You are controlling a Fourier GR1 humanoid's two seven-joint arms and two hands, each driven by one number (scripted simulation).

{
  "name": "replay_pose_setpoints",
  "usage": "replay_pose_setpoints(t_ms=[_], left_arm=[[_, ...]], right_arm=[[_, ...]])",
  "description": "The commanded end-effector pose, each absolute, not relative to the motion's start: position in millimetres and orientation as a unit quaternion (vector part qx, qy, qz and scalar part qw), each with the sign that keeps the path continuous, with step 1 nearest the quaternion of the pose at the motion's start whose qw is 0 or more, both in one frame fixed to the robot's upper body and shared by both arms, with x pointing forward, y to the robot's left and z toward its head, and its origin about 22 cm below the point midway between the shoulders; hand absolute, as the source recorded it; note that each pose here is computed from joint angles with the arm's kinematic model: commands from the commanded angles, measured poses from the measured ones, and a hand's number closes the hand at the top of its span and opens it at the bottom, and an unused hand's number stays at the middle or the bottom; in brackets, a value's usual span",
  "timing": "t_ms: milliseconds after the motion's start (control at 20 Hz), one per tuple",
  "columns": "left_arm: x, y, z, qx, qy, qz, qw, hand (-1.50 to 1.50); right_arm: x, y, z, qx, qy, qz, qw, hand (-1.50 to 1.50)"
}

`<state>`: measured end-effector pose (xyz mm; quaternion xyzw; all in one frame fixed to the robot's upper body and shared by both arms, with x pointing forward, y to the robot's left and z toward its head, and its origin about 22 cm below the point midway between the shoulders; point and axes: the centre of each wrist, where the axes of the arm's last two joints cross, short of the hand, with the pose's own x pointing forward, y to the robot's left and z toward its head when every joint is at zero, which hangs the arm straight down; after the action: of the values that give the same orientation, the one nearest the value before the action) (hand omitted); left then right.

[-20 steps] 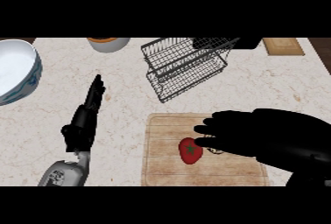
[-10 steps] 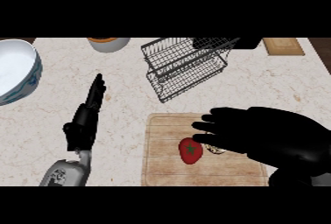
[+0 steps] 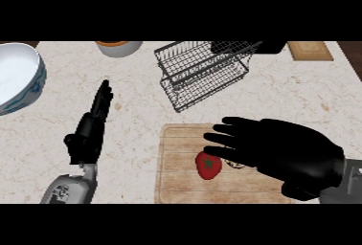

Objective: Pick the tomato from the cutting board and place it in the tiered basket

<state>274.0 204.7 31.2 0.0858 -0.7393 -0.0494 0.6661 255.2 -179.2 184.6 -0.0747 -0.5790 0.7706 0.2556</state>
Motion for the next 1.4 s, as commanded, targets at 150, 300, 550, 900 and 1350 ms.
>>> replay_pose_setpoints(t_ms=[150,300,550,900,1350], left_arm=[[271.9,188.0,37.9,0.084,-0.740,-0.043,0.666,0.00],[253.1,203.3,34.7,0.085,-0.741,-0.048,0.665,0.00],[284.6,195.8,23.0,0.086,-0.740,-0.051,0.665,0.00],[270.8,187.1,23.1,0.090,-0.740,-0.051,0.664,0.00],[269.6,193.9,24.5,0.083,-0.738,-0.052,0.668,0.00]], right_arm=[[278.6,-171.8,164.5,-0.089,-0.571,0.766,0.282,-1.50],[288.4,-189.1,167.3,-0.086,-0.565,0.769,0.284,-1.50],[284.8,-167.4,118.6,-0.066,-0.554,0.775,0.296,-1.50],[287.4,-169.5,120.4,-0.033,-0.566,0.773,0.285,-1.50],[279.1,-152.0,99.3,-0.026,-0.544,0.785,0.296,-1.50]])
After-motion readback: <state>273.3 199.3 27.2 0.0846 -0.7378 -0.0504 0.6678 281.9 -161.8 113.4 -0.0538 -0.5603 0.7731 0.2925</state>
